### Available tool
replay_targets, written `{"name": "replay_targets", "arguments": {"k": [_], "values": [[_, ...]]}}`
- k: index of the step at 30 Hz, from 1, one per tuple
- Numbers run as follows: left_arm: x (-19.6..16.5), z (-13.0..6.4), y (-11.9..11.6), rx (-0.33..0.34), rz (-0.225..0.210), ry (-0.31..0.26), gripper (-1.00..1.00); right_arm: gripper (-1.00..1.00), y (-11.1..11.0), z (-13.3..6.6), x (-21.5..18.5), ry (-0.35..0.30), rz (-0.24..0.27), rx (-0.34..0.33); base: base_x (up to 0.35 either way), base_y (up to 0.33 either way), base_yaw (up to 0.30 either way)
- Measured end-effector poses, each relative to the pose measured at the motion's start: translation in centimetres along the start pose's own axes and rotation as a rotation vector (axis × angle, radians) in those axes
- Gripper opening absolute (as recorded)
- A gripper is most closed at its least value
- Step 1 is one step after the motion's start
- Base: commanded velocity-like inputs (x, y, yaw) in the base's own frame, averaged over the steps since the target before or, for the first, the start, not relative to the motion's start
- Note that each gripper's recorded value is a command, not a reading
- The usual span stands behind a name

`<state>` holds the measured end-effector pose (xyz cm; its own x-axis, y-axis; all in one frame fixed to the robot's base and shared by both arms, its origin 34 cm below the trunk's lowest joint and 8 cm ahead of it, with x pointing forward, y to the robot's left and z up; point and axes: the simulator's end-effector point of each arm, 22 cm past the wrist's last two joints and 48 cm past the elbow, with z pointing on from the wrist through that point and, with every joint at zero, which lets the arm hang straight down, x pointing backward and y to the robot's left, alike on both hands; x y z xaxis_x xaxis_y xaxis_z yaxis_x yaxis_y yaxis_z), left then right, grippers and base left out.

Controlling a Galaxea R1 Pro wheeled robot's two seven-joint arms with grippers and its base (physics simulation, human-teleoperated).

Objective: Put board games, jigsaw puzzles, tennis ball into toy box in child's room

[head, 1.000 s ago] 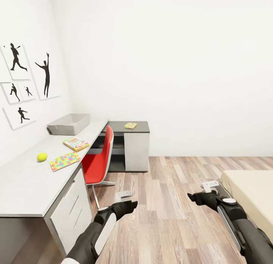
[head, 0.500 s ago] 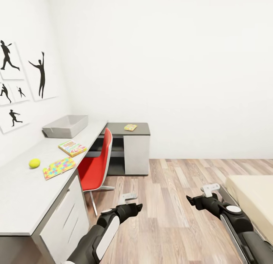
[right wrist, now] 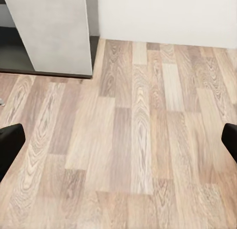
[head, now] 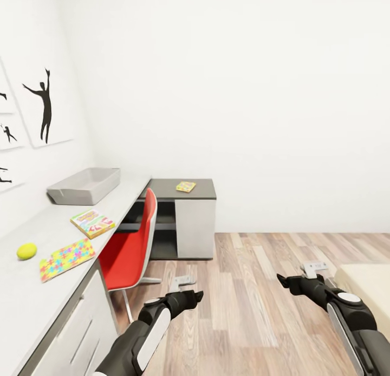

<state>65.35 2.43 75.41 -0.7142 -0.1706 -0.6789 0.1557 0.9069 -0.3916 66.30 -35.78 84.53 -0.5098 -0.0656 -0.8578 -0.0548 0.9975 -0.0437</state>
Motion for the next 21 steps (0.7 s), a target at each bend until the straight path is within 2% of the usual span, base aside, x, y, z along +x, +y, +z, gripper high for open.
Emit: {"name": "replay_targets", "arguments": {"k": [6,15,21], "values": [[0.1,0.0,-0.1,0.001,0.006,0.002,1.0,1.0,-0.1,0.0,0.0,-0.001,0.002,0.001,0.346,-0.02,0.0],[0.3,0.0,-0.6,0.005,0.022,0.004,1.0,1.0,-0.3,-0.4,-0.9,-0.023,-0.006,0.012,0.346,-0.12,0.0],[0.2,0.0,-1.4,0.017,0.042,0.001,1.0,1.0,-0.5,-0.5,-2.0,-0.069,-0.02,0.027,0.346,-0.133,0.0]]}}
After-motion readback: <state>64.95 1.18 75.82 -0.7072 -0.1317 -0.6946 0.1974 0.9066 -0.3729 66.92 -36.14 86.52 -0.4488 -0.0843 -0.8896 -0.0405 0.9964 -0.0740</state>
